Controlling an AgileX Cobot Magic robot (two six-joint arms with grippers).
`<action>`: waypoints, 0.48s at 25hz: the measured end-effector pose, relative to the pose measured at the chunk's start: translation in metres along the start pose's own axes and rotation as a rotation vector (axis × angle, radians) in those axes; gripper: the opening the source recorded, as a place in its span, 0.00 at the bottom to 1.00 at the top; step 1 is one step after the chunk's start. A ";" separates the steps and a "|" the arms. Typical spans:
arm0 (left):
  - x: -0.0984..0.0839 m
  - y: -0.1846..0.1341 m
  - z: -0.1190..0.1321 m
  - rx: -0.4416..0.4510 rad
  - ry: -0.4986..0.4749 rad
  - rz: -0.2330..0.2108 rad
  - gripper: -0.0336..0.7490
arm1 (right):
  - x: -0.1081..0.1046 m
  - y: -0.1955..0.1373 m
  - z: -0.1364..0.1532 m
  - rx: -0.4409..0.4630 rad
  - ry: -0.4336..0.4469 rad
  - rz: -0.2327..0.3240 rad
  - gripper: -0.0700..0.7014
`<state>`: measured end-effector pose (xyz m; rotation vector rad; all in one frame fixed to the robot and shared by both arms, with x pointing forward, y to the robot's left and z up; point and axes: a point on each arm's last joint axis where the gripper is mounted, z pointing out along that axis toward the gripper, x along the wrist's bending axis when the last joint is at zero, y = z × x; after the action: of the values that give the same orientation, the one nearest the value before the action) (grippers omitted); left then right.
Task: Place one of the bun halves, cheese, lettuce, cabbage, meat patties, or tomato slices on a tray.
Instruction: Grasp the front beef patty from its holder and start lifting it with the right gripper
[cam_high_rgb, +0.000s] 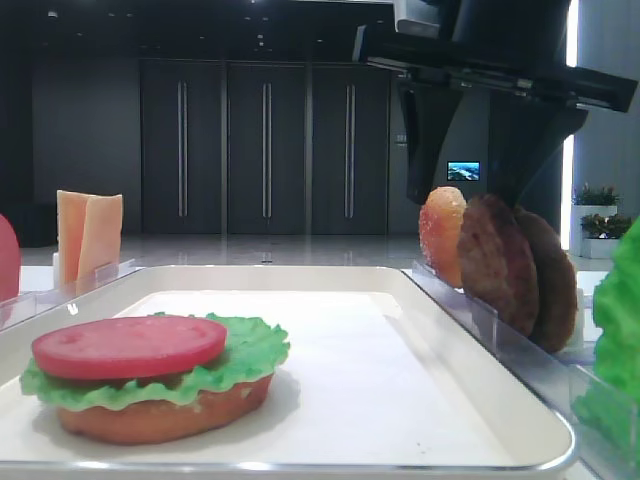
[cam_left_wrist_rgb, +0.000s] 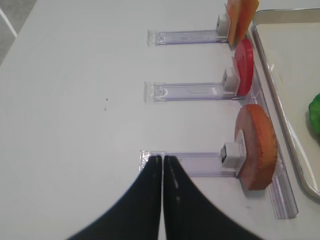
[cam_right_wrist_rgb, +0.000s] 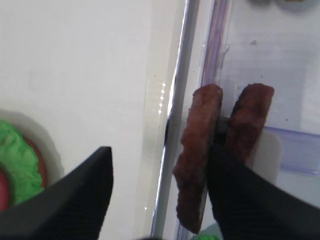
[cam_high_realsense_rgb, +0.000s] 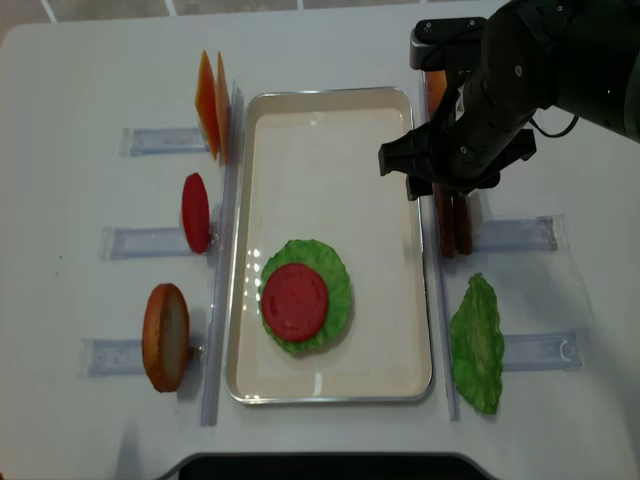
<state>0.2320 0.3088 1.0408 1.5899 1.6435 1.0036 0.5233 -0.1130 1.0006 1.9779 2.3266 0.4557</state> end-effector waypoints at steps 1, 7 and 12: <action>0.000 0.000 0.000 0.000 0.000 0.000 0.03 | 0.000 0.000 0.000 0.000 0.001 0.001 0.62; 0.000 0.000 0.000 0.000 0.000 0.000 0.03 | 0.000 0.000 0.000 0.003 0.001 0.001 0.62; 0.000 0.000 0.000 0.000 0.000 0.000 0.03 | 0.001 -0.001 0.000 0.008 0.002 0.003 0.62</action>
<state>0.2320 0.3088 1.0408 1.5899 1.6435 1.0036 0.5223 -0.1124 1.0005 1.9853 2.3316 0.4495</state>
